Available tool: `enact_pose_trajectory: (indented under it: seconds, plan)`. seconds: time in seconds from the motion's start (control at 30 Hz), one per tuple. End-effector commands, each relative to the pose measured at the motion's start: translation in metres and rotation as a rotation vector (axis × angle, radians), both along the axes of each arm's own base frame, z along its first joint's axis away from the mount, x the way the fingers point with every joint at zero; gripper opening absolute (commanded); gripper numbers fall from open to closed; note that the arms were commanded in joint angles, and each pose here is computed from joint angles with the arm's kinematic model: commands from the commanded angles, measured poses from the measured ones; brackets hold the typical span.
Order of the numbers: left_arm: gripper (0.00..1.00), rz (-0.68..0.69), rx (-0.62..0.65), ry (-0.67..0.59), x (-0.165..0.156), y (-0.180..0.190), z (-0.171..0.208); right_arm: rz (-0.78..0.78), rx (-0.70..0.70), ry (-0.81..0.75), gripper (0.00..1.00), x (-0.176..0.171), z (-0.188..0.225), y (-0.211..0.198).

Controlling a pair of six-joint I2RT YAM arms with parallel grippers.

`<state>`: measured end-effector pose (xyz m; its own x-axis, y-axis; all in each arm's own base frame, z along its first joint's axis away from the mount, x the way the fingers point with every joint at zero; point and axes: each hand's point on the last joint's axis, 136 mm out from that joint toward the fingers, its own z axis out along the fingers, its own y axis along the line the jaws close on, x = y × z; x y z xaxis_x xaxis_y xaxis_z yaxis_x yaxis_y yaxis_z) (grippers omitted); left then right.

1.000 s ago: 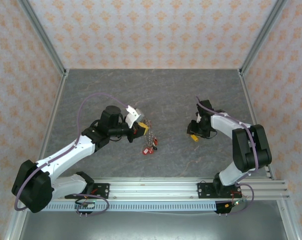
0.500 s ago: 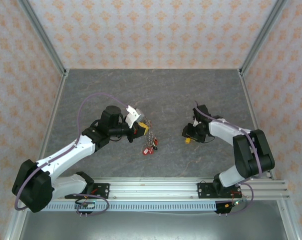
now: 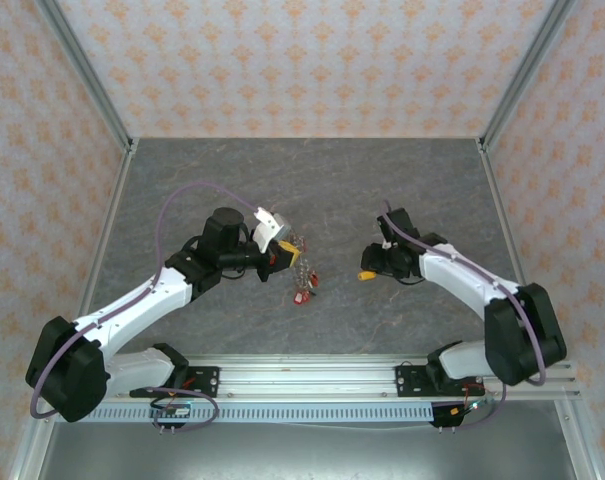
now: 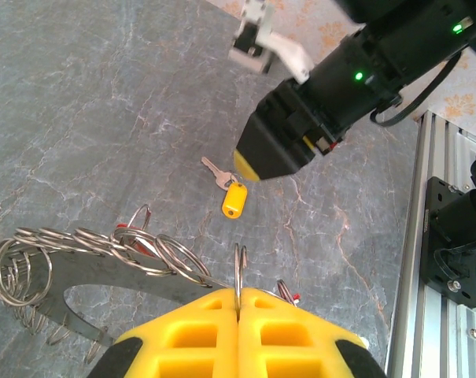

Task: Put the keys on the keyring

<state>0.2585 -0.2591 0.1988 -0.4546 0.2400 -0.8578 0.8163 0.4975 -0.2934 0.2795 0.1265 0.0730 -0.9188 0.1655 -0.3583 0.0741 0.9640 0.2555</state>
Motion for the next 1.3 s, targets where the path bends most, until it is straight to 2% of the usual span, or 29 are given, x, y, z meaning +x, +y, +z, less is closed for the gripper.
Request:
enact_pose_trajectory:
  seconds: [0.0, 0.03, 0.13, 0.3, 0.57, 0.73, 1.0, 1.27]
  plan:
    - [0.00, -0.004, -0.046, -0.079, 0.004, -0.006, 0.027, -0.013, -0.153, -0.108, 0.53, 0.011, 0.020, -0.028]
    - [0.00, -0.003, -0.047, -0.080, 0.005, -0.007, 0.028, -0.035, -0.160, -0.108, 0.53, 0.012, 0.021, -0.031]
    - [0.00, -0.005, -0.047, -0.079, 0.005, -0.007, 0.028, -0.022, -0.160, -0.060, 0.38, 0.010, 0.017, -0.028]
    - [0.00, -0.014, -0.044, -0.076, 0.004, -0.008, 0.028, 0.016, -0.102, 0.065, 0.34, 0.003, -0.005, -0.011]
    - [0.00, -0.009, -0.041, -0.077, 0.004, -0.009, 0.027, 0.024, -0.061, 0.113, 0.33, 0.005, -0.020, 0.000]
    - [0.00, -0.013, -0.040, -0.075, 0.005, -0.010, 0.027, 0.021, -0.069, 0.163, 0.28, 0.003, -0.032, 0.001]
    - [0.00, -0.012, -0.034, -0.070, 0.004, -0.009, 0.025, 0.003, -0.085, 0.144, 0.26, 0.010, -0.034, -0.001]
    - [0.00, -0.010, -0.033, -0.073, 0.004, -0.009, 0.026, -0.009, -0.111, 0.149, 0.18, 0.012, -0.039, -0.004]
